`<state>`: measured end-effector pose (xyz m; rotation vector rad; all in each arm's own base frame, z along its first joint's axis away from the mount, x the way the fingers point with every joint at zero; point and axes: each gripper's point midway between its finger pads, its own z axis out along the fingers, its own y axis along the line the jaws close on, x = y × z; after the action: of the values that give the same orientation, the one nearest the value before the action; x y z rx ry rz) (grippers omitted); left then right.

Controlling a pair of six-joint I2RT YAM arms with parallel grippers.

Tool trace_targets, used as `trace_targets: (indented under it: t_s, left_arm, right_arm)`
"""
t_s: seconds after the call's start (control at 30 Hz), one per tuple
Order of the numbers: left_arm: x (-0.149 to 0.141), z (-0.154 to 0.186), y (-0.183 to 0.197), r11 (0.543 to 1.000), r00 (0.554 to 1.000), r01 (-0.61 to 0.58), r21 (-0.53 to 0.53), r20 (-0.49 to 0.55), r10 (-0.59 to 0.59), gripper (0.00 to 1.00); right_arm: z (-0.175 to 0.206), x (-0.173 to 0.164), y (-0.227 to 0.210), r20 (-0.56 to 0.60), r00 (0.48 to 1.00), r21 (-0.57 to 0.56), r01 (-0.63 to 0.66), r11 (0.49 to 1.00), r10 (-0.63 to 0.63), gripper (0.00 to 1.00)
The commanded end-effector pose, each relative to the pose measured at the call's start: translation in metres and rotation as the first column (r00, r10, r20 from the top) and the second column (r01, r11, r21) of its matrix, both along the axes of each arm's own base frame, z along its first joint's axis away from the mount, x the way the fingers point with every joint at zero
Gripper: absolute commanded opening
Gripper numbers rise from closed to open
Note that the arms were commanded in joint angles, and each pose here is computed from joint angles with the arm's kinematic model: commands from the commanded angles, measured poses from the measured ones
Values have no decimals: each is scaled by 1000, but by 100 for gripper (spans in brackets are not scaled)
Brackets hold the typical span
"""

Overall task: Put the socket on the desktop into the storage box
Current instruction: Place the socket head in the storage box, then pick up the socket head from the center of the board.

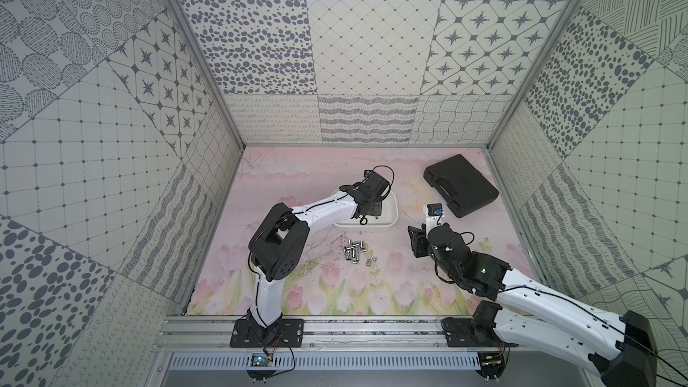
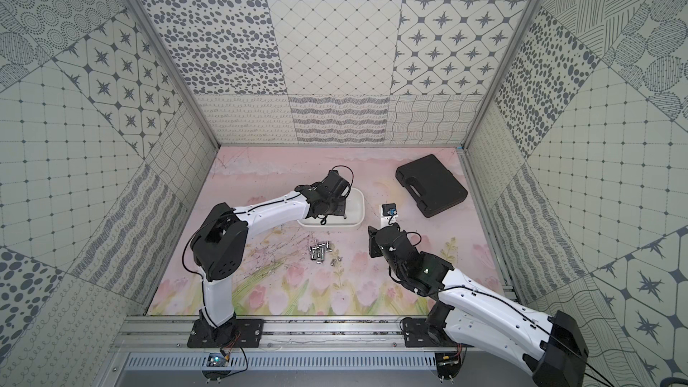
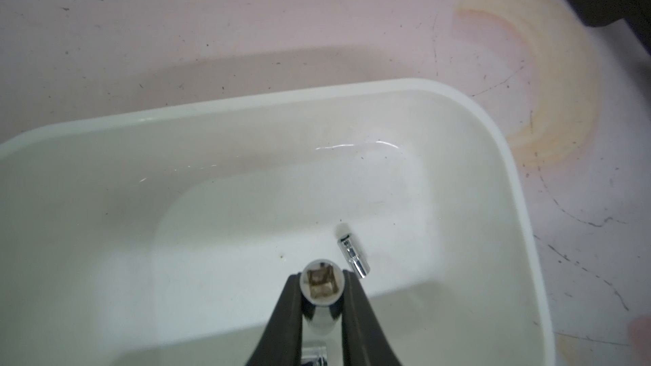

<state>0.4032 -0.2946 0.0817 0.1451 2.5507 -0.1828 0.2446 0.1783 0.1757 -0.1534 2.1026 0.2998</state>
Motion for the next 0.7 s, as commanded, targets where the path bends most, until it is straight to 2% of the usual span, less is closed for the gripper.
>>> trace_targets:
  t_s: [0.0,0.1,0.23,0.3,0.4,0.43,0.67]
  left_arm:
    - [6,-14,-4,999,999,7,-31,-34,-8,13]
    - [2,-20,0,1000,998,-7,-28,-65,5,16]
    - [-2,-14,0,998,999,-7,-67,-46,4,30]
    - [-4,-10,1,998,999,-3,-65,-46,0,41]
    - [-9,4,1,996,999,7,-84,-40,-10,68]
    - [-10,11,2,995,1000,7,-103,-29,-10,71]
    - [-44,66,25,976,999,-16,-218,34,24,73]
  right_arm:
    - [2,3,11,-8,1000,6,-23,1000,23,47]
    - [-3,3,18,-32,998,-1,-46,999,46,47]
    - [-9,3,25,-55,996,-12,-71,997,70,47]
    - [-10,2,30,-66,994,-9,-93,996,92,47]
    - [-14,0,38,-84,988,-4,-131,991,130,47]
    - [-16,0,41,-91,985,-6,-146,989,144,48]
    - [-33,-13,75,-176,938,13,-300,954,298,47]
